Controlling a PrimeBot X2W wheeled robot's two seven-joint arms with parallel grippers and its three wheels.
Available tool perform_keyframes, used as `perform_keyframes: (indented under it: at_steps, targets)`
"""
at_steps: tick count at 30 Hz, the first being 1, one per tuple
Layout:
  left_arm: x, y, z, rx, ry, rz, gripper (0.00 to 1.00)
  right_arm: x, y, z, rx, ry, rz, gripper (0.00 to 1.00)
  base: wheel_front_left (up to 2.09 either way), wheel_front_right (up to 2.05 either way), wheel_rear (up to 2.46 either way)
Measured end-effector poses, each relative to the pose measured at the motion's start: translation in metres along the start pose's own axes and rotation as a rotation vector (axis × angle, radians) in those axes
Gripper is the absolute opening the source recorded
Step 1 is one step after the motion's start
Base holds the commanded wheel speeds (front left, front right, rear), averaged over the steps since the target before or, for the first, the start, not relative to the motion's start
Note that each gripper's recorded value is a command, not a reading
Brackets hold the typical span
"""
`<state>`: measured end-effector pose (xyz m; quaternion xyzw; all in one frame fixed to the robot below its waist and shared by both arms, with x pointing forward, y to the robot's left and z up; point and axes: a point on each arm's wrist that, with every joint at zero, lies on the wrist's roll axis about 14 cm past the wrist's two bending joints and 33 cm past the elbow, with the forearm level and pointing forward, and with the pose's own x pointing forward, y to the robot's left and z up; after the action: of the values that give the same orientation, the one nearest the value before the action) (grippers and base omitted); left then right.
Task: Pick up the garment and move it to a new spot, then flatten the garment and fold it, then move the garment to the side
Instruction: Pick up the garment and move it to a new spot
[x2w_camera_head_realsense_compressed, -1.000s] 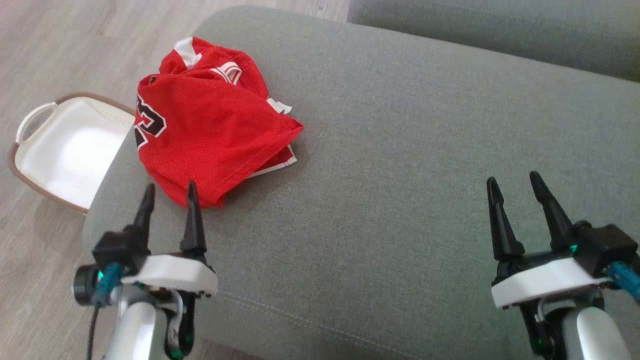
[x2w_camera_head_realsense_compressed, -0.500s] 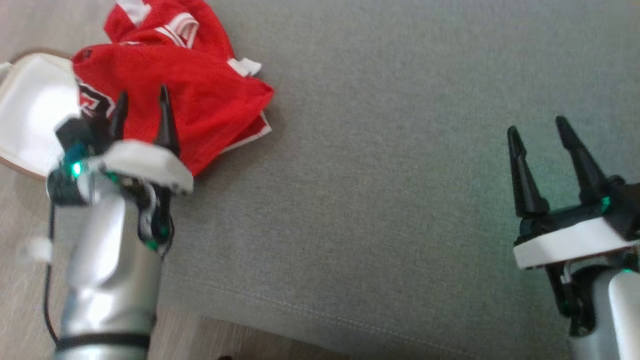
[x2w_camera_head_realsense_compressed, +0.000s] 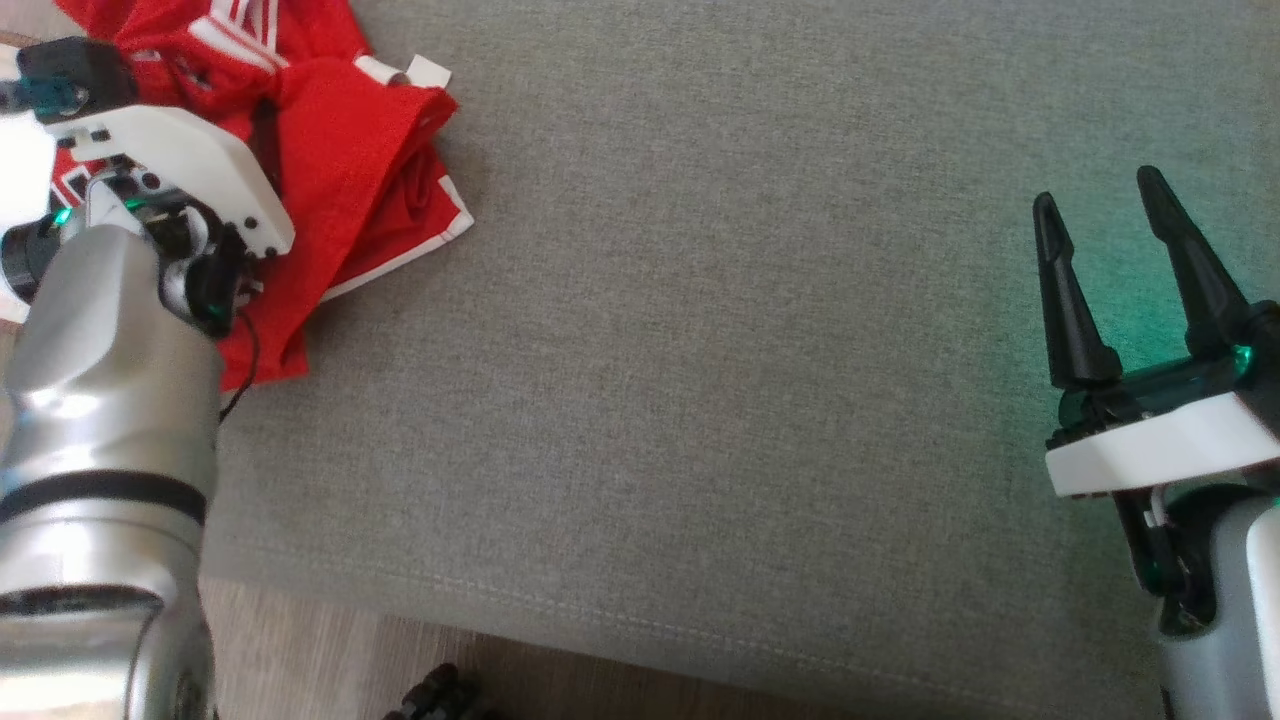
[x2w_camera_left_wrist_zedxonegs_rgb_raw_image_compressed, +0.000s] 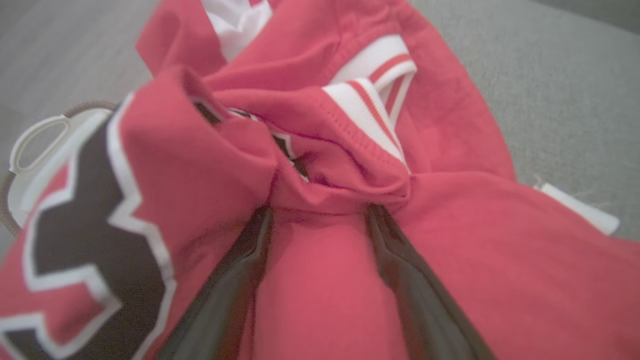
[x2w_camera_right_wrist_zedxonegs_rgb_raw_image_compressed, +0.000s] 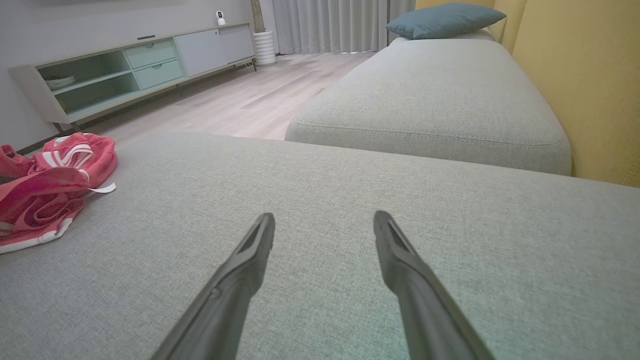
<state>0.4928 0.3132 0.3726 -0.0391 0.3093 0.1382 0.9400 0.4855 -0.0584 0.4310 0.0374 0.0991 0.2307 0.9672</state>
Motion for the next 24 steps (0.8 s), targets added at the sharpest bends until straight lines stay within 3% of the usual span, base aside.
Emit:
perform_keyframes:
  at_steps: [3,5,6,11,24]
  targets:
    - [0.003,0.002,-0.013,0.006,0.113,0.000,1.00,-0.001,-0.002,-0.001,0.000,0.004,-0.005,1.00,0.00,0.00,0.00]
    - [0.003,0.003,-0.015,-0.006,0.165,-0.007,0.43,-0.002,-0.003,0.000,0.000,0.001,-0.007,1.00,0.00,0.00,0.00]
    - [0.003,0.003,-0.014,-0.008,0.174,-0.005,0.02,-0.003,-0.003,0.001,0.000,0.000,-0.008,1.00,0.00,0.00,0.00]
    - [-0.001,0.003,-0.008,0.012,0.116,-0.020,0.00,-0.004,-0.002,0.006,-0.005,-0.012,-0.010,1.00,0.00,0.00,0.00]
    - [-0.064,0.017,0.091,-0.010,-0.451,0.016,0.00,-0.029,0.014,0.049,0.004,-0.122,-0.028,1.00,0.00,0.00,0.00]
